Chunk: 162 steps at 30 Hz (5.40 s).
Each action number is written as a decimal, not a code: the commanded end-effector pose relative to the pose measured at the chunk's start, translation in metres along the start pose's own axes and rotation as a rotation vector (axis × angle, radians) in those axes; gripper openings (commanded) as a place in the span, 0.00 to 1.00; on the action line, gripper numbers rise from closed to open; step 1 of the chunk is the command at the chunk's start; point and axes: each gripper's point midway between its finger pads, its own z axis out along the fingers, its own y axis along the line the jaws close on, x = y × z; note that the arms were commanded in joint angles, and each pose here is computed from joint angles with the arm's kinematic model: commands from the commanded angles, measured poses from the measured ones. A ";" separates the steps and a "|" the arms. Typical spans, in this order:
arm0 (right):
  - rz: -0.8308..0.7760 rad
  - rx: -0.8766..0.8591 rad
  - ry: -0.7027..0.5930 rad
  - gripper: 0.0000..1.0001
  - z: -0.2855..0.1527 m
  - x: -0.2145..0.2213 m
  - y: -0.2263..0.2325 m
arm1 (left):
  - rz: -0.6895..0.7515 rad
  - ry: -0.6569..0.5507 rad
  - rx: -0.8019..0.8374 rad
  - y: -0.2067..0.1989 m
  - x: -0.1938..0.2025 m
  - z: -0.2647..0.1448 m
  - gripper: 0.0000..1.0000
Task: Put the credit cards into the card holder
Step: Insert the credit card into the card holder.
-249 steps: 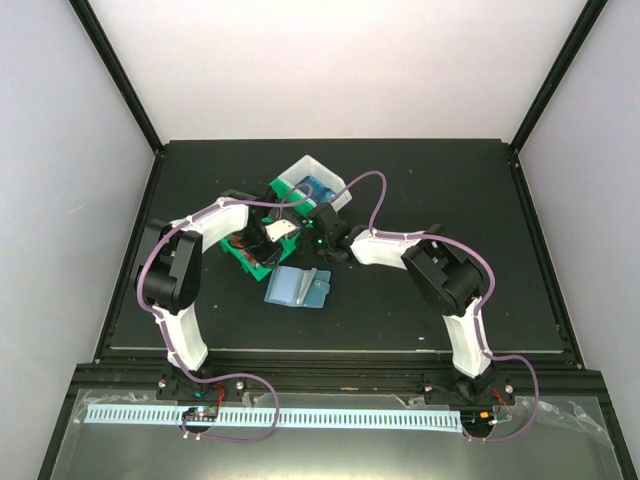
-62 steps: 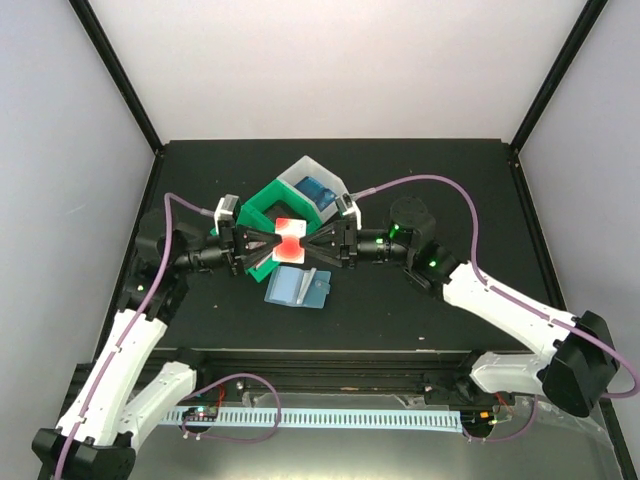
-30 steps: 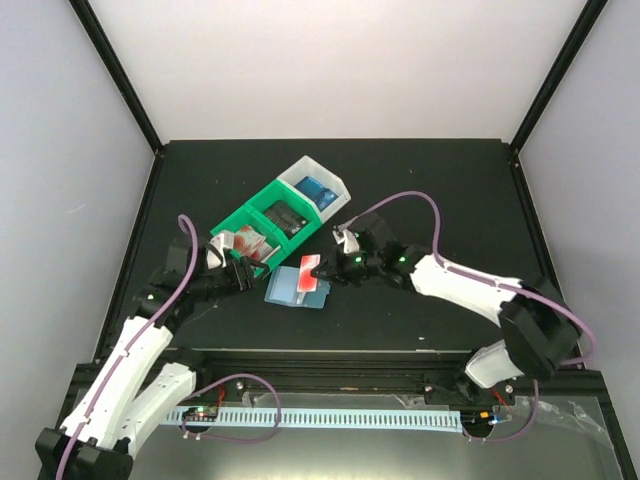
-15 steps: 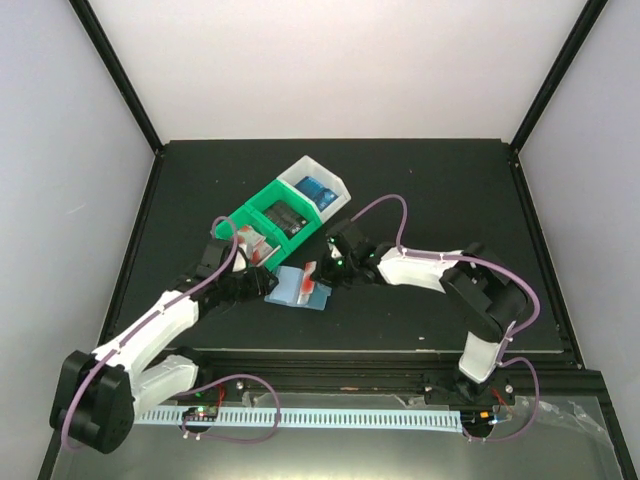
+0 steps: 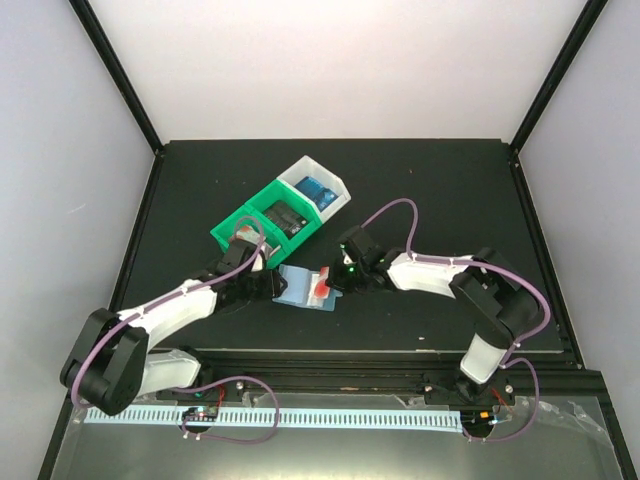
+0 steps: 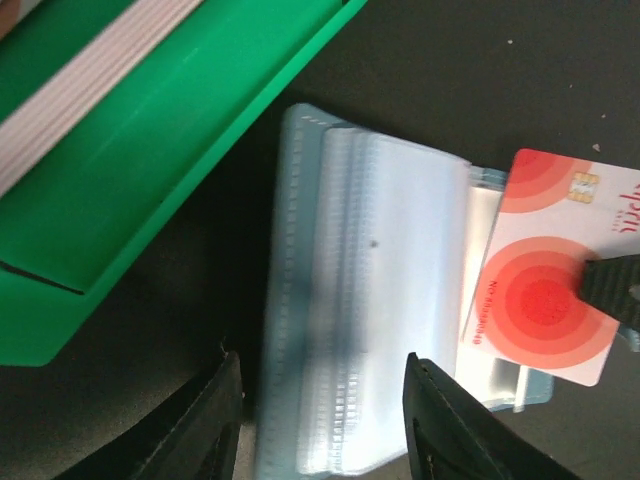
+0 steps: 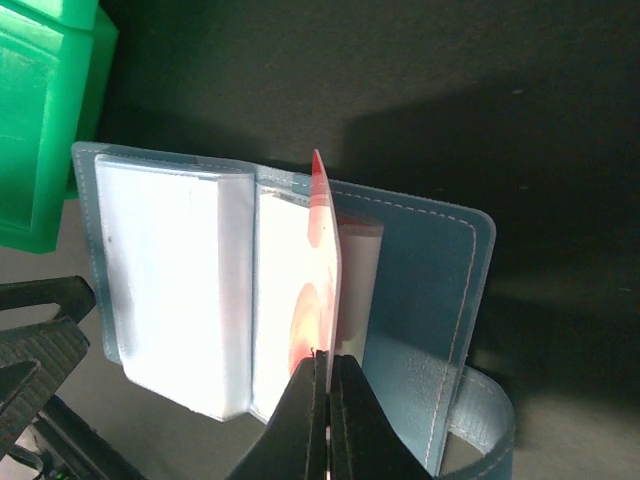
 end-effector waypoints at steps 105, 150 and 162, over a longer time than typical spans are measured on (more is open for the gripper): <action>-0.277 0.143 0.038 0.41 0.009 0.012 0.017 | 0.142 0.121 0.062 -0.035 0.047 0.036 0.15; -0.367 0.342 0.042 0.01 0.015 0.019 -0.011 | 0.039 0.050 0.154 -0.059 0.029 0.029 0.37; -0.349 0.362 0.047 0.01 0.019 0.023 -0.022 | 0.043 0.059 0.194 -0.066 0.029 0.032 0.34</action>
